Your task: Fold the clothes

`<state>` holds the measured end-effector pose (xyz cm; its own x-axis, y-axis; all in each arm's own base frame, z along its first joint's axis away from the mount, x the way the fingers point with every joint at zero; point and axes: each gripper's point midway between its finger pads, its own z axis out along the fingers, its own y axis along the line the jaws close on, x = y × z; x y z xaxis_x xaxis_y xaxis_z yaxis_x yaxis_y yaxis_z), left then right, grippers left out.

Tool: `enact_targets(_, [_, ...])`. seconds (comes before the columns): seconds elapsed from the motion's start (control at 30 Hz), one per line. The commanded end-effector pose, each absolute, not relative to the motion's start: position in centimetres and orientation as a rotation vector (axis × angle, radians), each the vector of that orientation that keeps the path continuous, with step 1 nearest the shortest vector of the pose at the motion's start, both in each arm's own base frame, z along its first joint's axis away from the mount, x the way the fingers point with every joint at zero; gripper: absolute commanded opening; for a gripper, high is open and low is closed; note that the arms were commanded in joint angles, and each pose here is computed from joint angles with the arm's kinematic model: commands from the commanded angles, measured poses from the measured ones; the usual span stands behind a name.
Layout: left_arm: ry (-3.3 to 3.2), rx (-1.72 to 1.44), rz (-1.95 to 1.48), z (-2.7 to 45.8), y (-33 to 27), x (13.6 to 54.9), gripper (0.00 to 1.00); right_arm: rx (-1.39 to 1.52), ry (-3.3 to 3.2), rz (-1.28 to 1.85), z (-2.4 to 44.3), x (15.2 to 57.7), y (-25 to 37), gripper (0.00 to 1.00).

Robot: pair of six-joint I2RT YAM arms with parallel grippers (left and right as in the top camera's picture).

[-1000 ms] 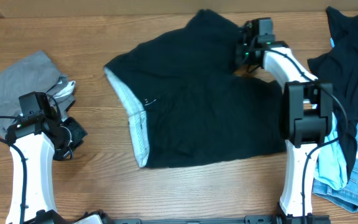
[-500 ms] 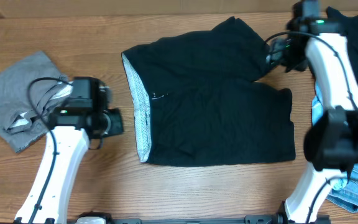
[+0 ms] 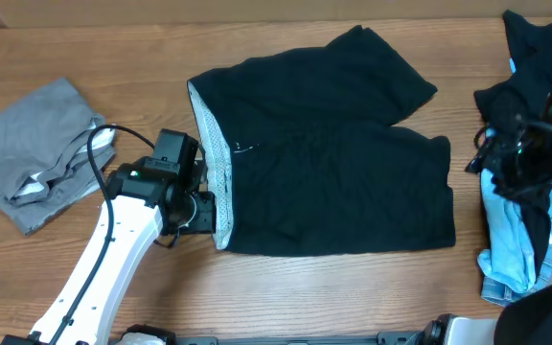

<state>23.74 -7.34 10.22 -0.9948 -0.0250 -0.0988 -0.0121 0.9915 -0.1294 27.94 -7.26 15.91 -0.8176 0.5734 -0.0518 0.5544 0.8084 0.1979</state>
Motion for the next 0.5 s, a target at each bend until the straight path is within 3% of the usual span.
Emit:
enact_targets(0.0, [2.993,0.077,-0.209,10.2,-8.4,24.5,0.54,0.975,2.926,0.364,12.1,26.3,-5.7,0.66])
enact_targets(0.2, [3.106,0.356,-0.168,6.6,-12.1,21.8,0.58,1.043,2.956,0.466,7.7,24.6,-4.0,0.66])
enact_targets(0.47, [3.293,0.232,0.177,1.0,-9.5,20.7,0.55,1.041,2.956,0.46,7.6,24.6,-4.0,0.65])
